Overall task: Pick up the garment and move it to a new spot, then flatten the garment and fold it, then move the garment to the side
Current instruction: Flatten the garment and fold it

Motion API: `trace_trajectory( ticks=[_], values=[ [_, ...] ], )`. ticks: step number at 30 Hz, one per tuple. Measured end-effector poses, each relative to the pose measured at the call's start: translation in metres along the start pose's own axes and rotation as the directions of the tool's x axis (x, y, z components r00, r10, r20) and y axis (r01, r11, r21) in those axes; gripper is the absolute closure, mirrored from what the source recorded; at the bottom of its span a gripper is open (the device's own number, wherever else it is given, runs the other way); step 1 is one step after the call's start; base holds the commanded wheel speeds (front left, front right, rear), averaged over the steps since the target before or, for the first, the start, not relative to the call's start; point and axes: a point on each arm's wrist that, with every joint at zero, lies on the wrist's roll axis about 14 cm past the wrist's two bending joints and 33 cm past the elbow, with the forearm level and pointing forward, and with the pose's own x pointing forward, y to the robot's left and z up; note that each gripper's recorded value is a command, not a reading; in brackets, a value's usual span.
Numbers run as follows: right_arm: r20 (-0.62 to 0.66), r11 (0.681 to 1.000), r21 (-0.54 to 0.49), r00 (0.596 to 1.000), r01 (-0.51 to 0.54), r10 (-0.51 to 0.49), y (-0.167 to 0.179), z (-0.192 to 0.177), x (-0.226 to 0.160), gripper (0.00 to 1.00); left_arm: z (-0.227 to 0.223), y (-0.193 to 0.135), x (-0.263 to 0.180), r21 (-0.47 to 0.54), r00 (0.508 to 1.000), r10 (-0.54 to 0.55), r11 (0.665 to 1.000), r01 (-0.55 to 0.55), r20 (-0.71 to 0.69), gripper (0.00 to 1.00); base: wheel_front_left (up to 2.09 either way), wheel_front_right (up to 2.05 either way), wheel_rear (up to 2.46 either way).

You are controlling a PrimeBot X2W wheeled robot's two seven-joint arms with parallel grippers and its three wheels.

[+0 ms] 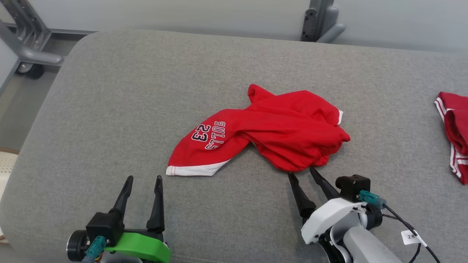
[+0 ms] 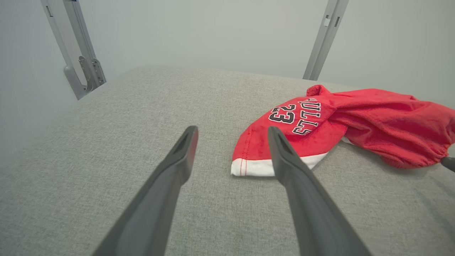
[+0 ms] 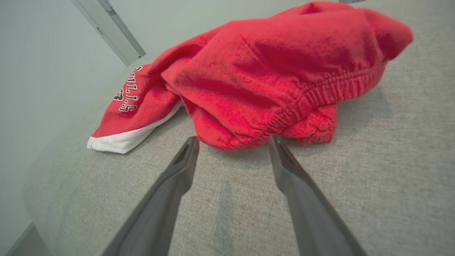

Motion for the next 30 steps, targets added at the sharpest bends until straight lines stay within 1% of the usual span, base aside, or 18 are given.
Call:
trace_trajectory(
  ticks=[6,13,14,15,16,17,24,30],
  values=[
    [-0.077,1.000,0.022,0.997,0.008,-0.007,-0.003,-0.018,0.014,0.00,0.005,0.000,-0.008,-0.023,1.000,0.019,1.000,-0.019,0.015,0.00,0.00,0.00,0.00],
    [-0.088,0.999,0.032,0.996,0.002,0.001,-0.003,-0.015,0.039,0.00,0.003,0.008,-0.011,-0.018,0.999,0.054,0.998,-0.054,0.007,0.00,0.00,0.00,0.00],
    [-0.081,1.000,0.025,0.997,0.000,0.002,-0.003,-0.012,0.042,0.14,0.003,0.009,-0.011,-0.017,0.998,0.058,0.998,-0.058,0.005,0.00,0.00,0.00,0.00],
    [-0.069,1.000,0.017,0.998,-0.003,0.004,-0.003,-0.008,0.045,0.55,0.002,0.010,-0.012,-0.016,0.998,0.063,0.998,-0.063,0.003,0.00,0.00,0.00,0.00],
    [-0.057,1.000,0.009,0.998,-0.008,0.008,-0.003,-0.004,0.048,0.73,0.001,0.011,-0.012,-0.016,0.998,0.067,0.998,-0.067,0.001,0.00,0.00,0.00,0.00],
    [-0.042,1.000,0.003,0.999,-0.011,0.011,-0.002,0.001,0.049,1.00,0.001,0.012,-0.012,-0.017,0.997,0.071,0.997,-0.071,0.000,0.00,0.00,0.00,0.00],
    [0.081,0.997,-0.058,0.995,-0.046,0.050,0.007,0.037,0.044,1.00,0.002,0.005,-0.007,-0.026,0.999,0.053,0.998,-0.053,0.004,0.00,0.00,0.00,0.00],
    [0.158,0.988,-0.114,0.980,-0.100,0.117,0.029,0.059,0.030,1.00,0.003,-0.008,-0.002,-0.041,1.000,0.016,0.999,-0.015,0.010,0.00,0.00,0.00,0.00]
  ],
)
